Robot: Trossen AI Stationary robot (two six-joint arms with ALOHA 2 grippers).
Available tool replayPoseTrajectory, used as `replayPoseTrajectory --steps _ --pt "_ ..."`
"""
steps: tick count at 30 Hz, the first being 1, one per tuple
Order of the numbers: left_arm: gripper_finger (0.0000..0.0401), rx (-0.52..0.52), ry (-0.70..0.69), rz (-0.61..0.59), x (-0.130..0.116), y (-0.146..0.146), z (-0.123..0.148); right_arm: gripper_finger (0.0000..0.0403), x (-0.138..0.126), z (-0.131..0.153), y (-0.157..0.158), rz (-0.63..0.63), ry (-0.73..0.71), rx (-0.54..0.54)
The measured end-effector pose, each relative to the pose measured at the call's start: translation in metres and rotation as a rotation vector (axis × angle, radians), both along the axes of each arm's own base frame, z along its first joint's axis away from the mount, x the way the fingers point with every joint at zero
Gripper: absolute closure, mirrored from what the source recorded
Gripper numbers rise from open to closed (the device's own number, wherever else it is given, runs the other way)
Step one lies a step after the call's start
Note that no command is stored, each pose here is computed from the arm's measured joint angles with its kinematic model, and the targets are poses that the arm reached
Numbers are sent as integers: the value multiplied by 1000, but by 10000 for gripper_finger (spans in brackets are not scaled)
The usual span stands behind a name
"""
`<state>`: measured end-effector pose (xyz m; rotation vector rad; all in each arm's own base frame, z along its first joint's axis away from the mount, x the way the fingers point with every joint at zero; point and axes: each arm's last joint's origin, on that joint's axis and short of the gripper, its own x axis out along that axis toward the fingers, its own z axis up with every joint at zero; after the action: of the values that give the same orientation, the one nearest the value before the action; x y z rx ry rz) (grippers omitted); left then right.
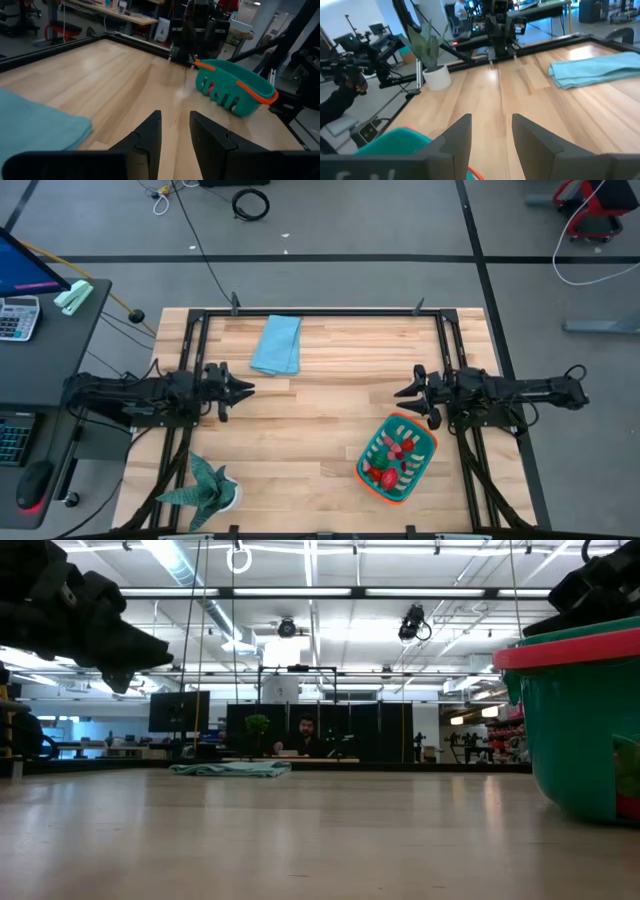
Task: Pick and placing Produce into tupperware
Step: Return to Home Position
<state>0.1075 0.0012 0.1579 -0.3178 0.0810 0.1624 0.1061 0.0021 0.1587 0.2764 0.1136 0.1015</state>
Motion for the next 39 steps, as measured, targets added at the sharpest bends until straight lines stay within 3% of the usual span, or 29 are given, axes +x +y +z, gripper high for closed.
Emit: replayPoseTrajectory --steps 39 --pt "294 2 6 3 0 0 -1 253 1 -2 0 0 27 1"
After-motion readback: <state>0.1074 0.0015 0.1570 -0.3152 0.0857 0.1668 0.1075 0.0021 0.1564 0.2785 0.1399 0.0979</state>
